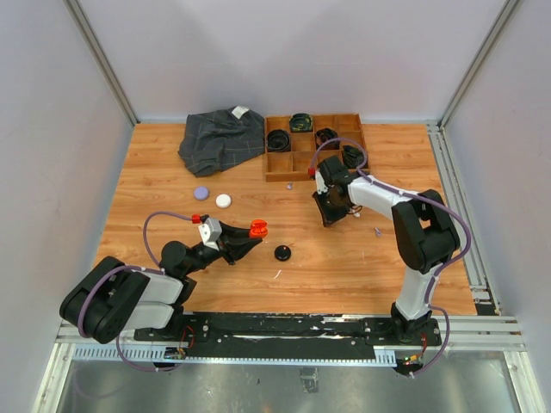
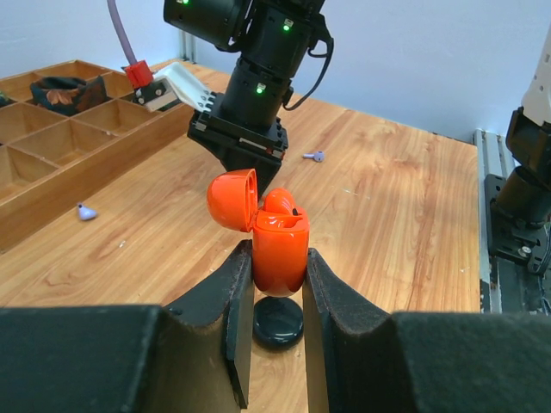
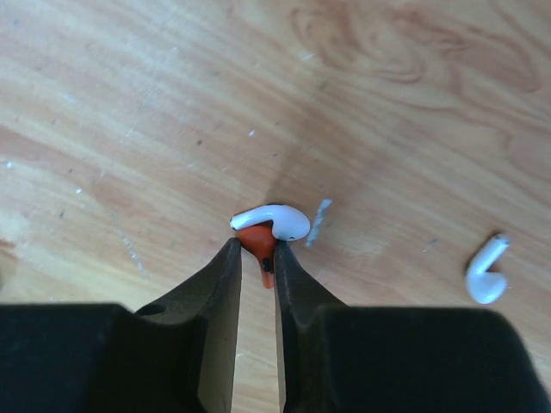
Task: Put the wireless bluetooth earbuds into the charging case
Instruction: Pick up the earbud from the center of the board.
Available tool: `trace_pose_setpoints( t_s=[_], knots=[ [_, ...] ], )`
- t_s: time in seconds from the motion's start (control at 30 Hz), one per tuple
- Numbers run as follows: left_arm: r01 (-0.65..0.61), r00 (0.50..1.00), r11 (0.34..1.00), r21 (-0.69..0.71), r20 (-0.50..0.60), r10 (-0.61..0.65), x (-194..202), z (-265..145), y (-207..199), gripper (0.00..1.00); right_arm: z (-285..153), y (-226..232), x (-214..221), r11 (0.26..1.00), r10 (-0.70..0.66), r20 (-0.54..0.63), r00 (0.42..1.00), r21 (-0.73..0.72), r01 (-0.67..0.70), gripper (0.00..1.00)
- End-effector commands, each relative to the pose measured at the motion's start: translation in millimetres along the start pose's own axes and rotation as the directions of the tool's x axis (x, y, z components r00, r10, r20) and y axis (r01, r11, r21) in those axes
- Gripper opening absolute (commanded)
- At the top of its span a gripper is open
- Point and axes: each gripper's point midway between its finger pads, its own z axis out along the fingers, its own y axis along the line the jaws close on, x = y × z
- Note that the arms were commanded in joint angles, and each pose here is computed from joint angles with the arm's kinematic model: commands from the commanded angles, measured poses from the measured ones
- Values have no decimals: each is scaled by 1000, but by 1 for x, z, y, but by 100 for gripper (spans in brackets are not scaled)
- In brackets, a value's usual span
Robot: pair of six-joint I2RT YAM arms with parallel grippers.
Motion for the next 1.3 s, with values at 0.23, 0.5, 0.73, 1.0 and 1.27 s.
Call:
trace_pose_setpoints(
  t_s=[0.23,0.5,0.73,1.0,1.27],
  knots=[
    [-125,979,991,53,167,115,-40,-5,-19,2,-16,55,18,932,88,-85,993,-344,-112,12],
    [-127,979,990,54,169,117,-41,-5,-20,2,-44,73,-10,855,168,42,985,-504,-124,11],
    [-125,982,990,67,153,113,-36,-4,-20,2,-98,80,-39,921,124,287,950,-391,-2,11],
    [-187,973,979,85,155,172,-35,-4,-23,3,-155,115,-61,935,97,546,832,-336,111,11],
    [-272,949,959,74,187,255,-45,-1,-21,4,-209,160,-64,904,97,739,666,-346,252,11]
  ],
)
